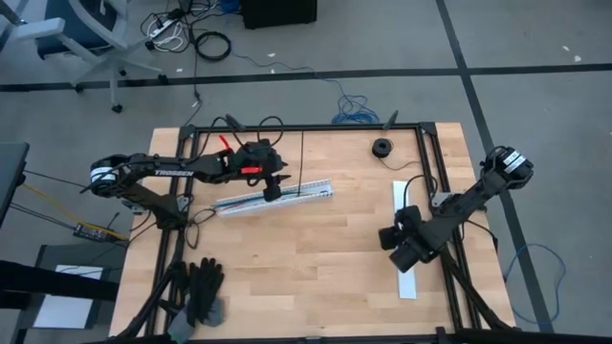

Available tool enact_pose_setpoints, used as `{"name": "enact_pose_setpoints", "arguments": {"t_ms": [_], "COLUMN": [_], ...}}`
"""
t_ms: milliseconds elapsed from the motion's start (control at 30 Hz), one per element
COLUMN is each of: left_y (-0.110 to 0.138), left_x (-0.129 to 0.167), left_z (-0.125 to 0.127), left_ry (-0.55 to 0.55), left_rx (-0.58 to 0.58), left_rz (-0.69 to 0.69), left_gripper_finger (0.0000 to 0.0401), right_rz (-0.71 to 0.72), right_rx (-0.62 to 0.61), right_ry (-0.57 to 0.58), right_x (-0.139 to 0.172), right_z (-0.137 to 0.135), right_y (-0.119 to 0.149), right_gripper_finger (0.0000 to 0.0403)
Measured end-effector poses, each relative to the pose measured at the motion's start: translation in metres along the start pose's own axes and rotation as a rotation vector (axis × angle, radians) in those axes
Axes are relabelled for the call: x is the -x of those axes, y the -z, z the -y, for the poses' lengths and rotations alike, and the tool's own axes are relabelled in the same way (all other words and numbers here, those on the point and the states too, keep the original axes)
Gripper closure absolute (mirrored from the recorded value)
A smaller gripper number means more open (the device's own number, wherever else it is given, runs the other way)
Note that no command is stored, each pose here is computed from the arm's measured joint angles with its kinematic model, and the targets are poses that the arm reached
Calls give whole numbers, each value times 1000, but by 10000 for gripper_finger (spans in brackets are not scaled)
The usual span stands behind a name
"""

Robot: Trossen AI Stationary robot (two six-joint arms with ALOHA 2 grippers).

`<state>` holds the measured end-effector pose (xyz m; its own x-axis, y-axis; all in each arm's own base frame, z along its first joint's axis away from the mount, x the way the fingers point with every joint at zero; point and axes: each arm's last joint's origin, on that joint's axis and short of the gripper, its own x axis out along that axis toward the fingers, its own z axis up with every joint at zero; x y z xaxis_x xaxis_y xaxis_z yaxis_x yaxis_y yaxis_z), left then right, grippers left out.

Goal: Ziptie cables
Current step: Close the white cable duct

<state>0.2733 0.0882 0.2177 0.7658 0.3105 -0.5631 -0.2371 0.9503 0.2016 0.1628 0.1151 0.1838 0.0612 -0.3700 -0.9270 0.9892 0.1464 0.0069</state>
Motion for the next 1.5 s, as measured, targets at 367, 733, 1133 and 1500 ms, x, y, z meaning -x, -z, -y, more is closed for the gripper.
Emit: {"name": "enact_pose_setpoints", "arguments": {"t_ms": [367,733,1133,1500], "left_y": [0,0,0,0], "left_x": [0,0,0,0], "left_z": [0,0,0,0], "left_ry": [0,0,-1,-1], "left_rx": [-2,-4,-4,-5], "left_rz": [0,0,0,0], "left_gripper_finger": [249,249,249,249], "right_rz": [-138,-165,-197,-204], "right_rx": [-104,-72,-16,-20], "right_ry": [6,87,108,149], "right_x": [-37,-45,-45,-38], "right_z": [4,13,14,11], "right_y": [4,2,3,-2], "right_gripper_finger": [141,162,141,90]}}
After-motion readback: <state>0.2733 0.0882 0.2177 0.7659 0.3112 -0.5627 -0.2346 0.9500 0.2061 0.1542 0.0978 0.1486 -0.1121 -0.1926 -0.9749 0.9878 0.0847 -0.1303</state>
